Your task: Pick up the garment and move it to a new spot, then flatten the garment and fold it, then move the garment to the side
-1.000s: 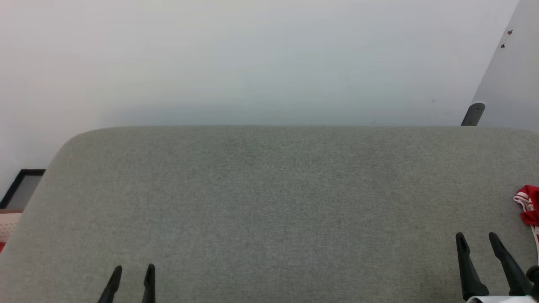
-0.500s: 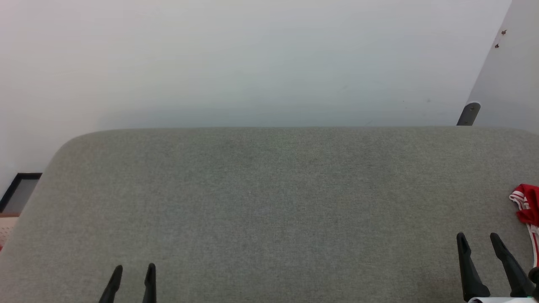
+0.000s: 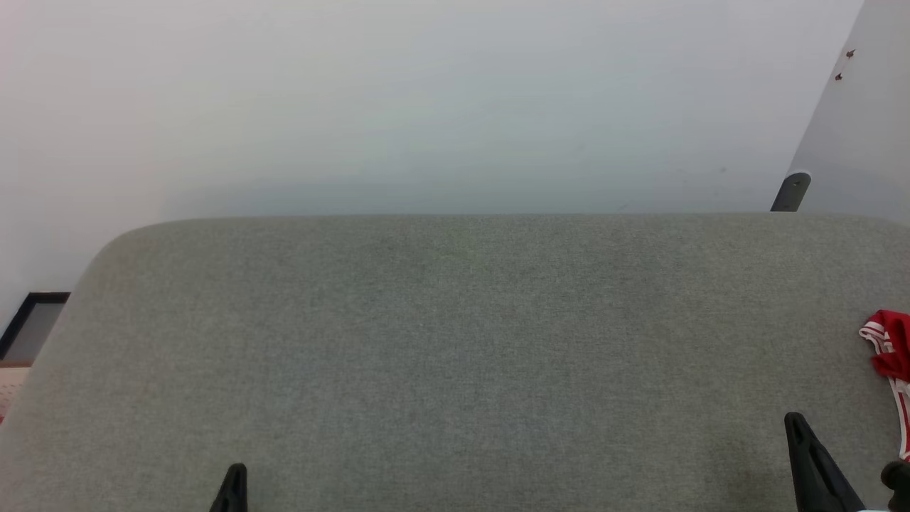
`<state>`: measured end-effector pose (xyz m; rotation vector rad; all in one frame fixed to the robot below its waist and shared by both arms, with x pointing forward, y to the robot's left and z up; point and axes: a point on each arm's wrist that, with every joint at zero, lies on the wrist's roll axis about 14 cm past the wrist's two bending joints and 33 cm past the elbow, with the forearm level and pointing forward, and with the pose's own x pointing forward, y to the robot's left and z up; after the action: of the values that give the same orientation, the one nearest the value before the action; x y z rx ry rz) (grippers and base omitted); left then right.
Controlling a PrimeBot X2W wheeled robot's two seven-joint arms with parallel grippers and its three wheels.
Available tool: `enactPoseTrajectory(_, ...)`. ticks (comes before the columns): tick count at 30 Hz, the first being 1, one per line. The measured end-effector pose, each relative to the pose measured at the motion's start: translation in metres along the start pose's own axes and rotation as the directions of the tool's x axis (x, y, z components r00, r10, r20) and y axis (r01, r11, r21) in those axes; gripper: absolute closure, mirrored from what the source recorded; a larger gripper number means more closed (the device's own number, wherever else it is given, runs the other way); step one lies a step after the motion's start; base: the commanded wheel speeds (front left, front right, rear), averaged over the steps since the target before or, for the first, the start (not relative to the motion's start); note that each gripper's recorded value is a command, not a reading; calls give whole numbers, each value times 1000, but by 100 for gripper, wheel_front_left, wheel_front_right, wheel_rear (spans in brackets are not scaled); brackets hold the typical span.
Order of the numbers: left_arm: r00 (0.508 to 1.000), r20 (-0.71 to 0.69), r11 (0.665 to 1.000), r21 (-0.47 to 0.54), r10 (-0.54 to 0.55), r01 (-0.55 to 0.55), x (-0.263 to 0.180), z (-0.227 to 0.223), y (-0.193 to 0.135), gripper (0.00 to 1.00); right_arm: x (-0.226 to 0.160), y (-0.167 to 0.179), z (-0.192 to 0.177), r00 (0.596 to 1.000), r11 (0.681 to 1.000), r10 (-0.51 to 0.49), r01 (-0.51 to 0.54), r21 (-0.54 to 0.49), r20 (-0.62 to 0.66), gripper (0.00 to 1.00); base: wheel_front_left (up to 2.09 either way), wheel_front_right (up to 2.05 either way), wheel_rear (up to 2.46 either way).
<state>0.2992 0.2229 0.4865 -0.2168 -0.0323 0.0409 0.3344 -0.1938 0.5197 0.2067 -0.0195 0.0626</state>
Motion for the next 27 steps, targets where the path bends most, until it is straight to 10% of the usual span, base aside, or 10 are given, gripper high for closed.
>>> enactPoseTrajectory(27, 997, -39, 902, -425, 66, -76, 26, -1, 4, 100, 14, -7, -8, 999, 899, -40, 46, 436, -23, 100, 0, 0, 0)
